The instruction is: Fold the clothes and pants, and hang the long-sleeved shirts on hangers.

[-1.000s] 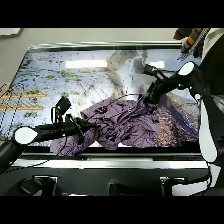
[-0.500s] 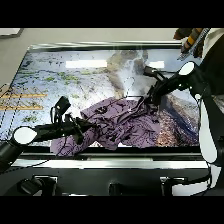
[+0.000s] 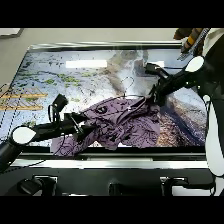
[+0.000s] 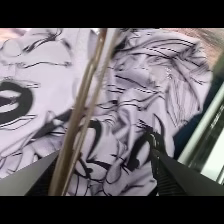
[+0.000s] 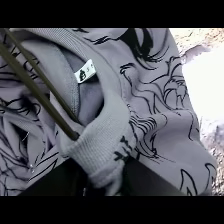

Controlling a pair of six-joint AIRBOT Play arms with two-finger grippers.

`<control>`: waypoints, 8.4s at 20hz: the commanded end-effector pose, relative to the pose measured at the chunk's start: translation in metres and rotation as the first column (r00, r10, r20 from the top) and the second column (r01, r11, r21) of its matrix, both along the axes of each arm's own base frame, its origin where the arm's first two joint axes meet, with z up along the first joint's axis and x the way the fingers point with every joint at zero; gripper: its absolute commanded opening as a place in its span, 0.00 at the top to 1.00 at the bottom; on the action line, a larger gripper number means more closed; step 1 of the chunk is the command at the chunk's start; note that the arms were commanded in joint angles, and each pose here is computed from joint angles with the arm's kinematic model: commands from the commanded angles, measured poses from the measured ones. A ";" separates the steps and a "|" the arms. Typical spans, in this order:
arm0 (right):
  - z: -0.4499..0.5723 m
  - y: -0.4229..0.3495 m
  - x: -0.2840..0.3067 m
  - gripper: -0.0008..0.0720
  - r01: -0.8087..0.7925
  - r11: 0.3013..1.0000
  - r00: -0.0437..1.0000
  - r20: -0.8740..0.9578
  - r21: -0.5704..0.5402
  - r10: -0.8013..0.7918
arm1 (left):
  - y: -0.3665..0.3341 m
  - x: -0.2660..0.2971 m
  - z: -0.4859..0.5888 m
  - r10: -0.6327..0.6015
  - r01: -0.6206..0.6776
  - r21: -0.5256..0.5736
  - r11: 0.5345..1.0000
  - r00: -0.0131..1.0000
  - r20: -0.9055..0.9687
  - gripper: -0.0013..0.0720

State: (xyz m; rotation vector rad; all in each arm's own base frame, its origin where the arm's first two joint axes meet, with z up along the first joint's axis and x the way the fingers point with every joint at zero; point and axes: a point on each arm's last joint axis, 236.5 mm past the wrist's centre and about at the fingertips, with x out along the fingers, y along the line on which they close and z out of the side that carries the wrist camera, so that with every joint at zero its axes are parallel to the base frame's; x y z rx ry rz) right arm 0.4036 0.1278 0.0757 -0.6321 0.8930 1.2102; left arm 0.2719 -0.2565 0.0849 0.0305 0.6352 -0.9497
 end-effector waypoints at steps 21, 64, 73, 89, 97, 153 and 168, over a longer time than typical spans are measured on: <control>0.047 -0.017 -0.016 0.94 0.189 0.981 0.982 0.031 -0.042 -0.188 | -0.087 0.053 -0.040 0.510 -0.516 0.140 0.845 0.697 -0.505 0.06; 0.053 -0.011 -0.018 0.94 0.229 0.973 0.973 0.004 -0.009 -0.229 | -0.048 0.182 -0.038 0.704 -0.762 0.106 0.639 0.523 -0.480 0.95; 0.075 -0.011 -0.038 0.94 0.234 0.972 0.972 0.016 -0.004 -0.234 | 0.020 0.237 -0.005 0.742 -0.821 0.038 0.570 0.495 -0.452 0.95; 0.072 -0.004 -0.045 0.94 0.234 0.972 0.972 -0.041 0.016 -0.233 | 0.043 0.283 0.053 0.701 -0.807 -0.197 0.556 0.583 -0.409 0.95; 0.056 -0.006 -0.051 0.94 0.252 0.968 0.964 -0.092 -0.006 -0.251 | 0.054 0.291 0.074 0.710 -0.803 -0.233 0.548 0.594 -0.378 0.95; 0.035 -0.001 -0.033 0.94 0.418 0.900 0.900 -0.078 -0.123 -0.429 | -0.121 0.172 0.130 0.217 -0.245 -0.178 0.953 0.962 -0.165 0.95; 0.047 0.005 -0.037 0.94 0.413 0.907 0.905 -0.073 -0.084 -0.419 | 0.012 0.231 0.131 0.318 -0.318 -0.014 0.948 0.948 0.021 0.14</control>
